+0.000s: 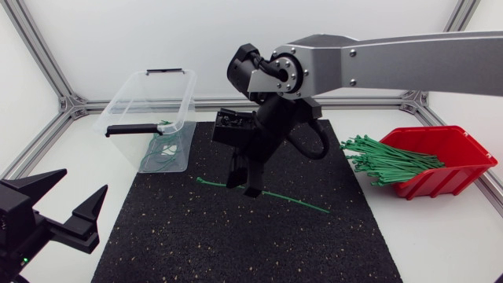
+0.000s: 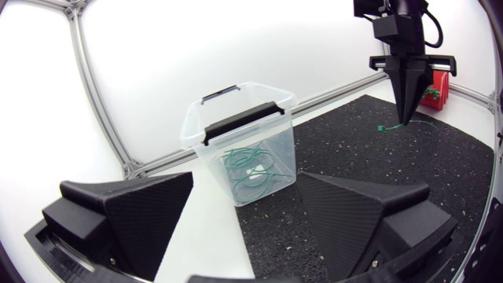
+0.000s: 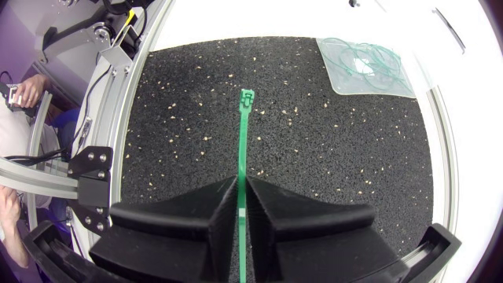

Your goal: Take a green cable tie from the red box, thread the tail through the head to close it, then place it in the transparent bin on the left.

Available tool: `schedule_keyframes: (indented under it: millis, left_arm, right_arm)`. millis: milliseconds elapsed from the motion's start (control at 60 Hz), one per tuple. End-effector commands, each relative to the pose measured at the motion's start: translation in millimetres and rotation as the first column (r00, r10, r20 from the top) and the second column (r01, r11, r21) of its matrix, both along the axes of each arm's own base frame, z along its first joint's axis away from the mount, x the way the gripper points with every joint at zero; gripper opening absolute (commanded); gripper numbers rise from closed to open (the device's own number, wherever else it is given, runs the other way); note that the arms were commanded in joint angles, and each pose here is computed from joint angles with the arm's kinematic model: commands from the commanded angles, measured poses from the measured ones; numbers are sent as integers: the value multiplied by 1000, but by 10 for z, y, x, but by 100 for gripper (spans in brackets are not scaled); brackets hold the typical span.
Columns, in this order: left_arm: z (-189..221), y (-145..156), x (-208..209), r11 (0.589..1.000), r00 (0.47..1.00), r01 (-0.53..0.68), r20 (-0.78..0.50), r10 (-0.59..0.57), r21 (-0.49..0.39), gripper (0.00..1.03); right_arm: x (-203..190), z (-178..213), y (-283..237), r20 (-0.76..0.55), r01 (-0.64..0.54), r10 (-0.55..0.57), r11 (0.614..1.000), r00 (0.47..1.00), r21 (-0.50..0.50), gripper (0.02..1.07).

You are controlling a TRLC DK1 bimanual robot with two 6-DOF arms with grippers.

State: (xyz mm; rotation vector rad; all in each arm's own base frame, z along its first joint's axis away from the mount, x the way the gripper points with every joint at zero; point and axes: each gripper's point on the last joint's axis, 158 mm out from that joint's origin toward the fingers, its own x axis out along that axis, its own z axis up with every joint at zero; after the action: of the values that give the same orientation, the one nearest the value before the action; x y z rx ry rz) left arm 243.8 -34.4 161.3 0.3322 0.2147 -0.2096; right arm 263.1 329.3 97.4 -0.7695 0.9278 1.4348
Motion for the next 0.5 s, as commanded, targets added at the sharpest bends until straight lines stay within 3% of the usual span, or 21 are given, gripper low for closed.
schedule_keyframes:
  millis: [0, 283, 483]
  left_arm:
    - [154, -128, 14, 997, 997, 72, -1, -72, 13, 92]
    - [276, -577, -34, 943, 943, 332, 1, -332, -10, 87]
    - [324, -786, -71, 899, 899, 437, 20, -437, -26, 87]
  right_arm:
    - [-69, 75, -36, -24, 8, -7, 1000, 1000, 9, 17]
    - [-200, 279, -59, -61, -2, 5, 999, 998, 54, 17]
    - [-248, 471, -55, -102, 0, 11, 994, 995, 108, 17]
